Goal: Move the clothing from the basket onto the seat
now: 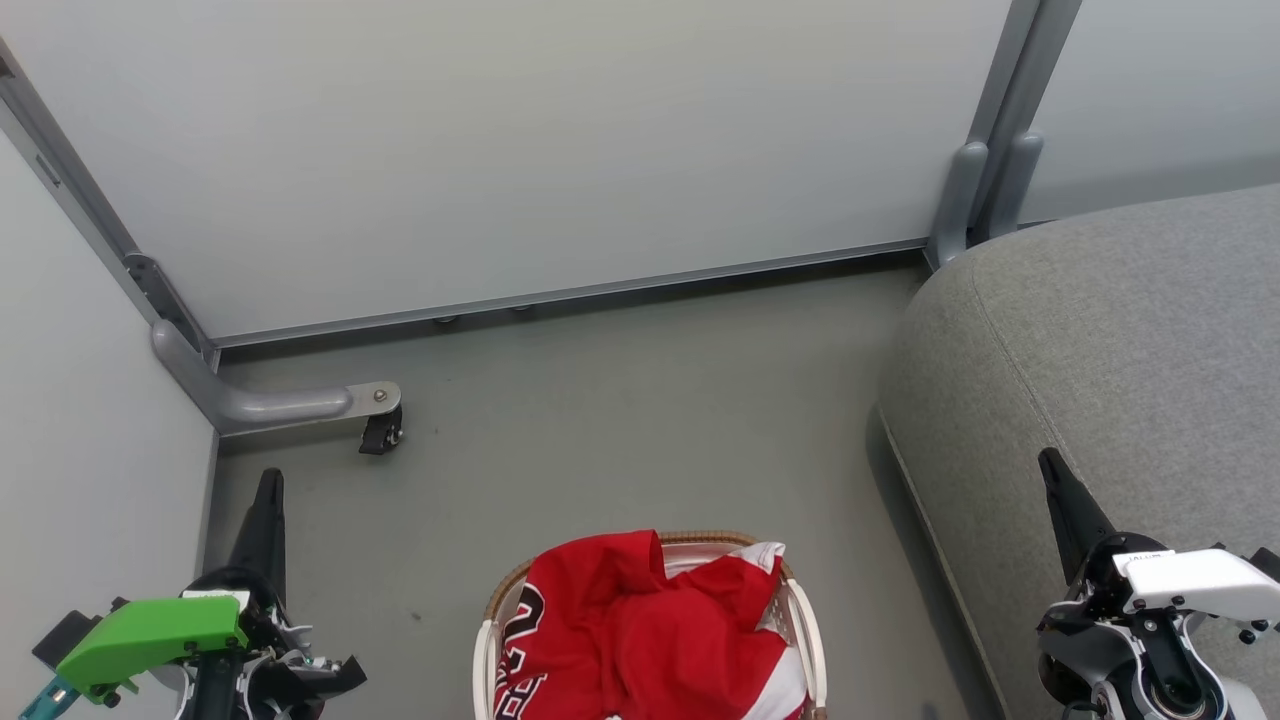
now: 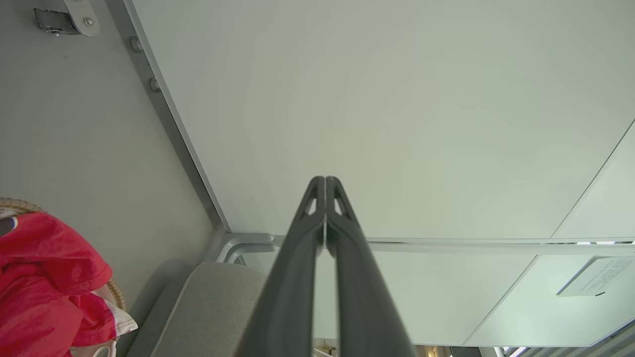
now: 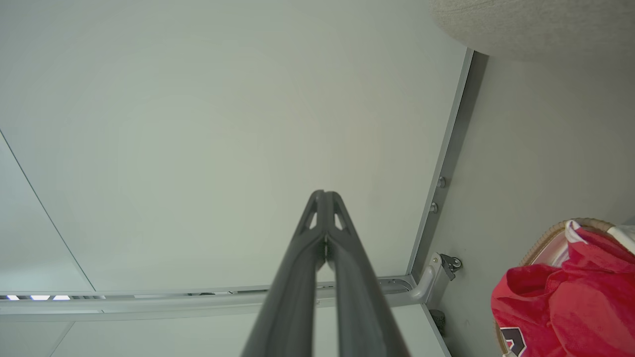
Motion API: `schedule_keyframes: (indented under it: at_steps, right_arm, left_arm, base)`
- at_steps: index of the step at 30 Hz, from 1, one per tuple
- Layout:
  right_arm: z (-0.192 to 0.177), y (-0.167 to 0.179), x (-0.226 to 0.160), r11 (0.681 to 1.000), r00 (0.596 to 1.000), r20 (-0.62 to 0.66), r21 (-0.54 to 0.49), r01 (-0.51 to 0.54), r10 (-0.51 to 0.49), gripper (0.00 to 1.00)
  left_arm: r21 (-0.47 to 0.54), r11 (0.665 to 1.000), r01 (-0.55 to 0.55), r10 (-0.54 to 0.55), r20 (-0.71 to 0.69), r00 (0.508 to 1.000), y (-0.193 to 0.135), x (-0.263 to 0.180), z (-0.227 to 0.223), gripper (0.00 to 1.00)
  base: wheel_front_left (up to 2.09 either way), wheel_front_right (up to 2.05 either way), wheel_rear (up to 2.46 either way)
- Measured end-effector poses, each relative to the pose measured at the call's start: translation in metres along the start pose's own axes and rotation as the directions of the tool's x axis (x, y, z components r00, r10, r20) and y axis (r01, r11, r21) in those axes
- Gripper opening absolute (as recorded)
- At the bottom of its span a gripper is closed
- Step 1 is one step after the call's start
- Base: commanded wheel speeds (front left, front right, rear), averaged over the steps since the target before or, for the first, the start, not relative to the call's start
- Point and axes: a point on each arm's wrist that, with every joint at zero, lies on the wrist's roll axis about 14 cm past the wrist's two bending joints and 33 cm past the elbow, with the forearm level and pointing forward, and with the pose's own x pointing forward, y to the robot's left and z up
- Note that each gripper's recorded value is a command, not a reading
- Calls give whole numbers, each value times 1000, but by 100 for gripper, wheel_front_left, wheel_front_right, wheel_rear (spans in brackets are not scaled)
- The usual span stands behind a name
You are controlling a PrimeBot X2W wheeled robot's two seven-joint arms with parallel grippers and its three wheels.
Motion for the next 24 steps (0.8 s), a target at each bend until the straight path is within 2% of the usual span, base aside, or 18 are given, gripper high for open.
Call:
schedule_keyframes:
  at_steps: [24]
  right_arm:
    - [0, 0, 0, 1000, 1000, 0, 0, 0, 0, 0]
  left_arm:
    - [0, 1000, 0, 0, 0, 1000, 0, 0, 0, 0]
  base:
    - [0, 0, 0]
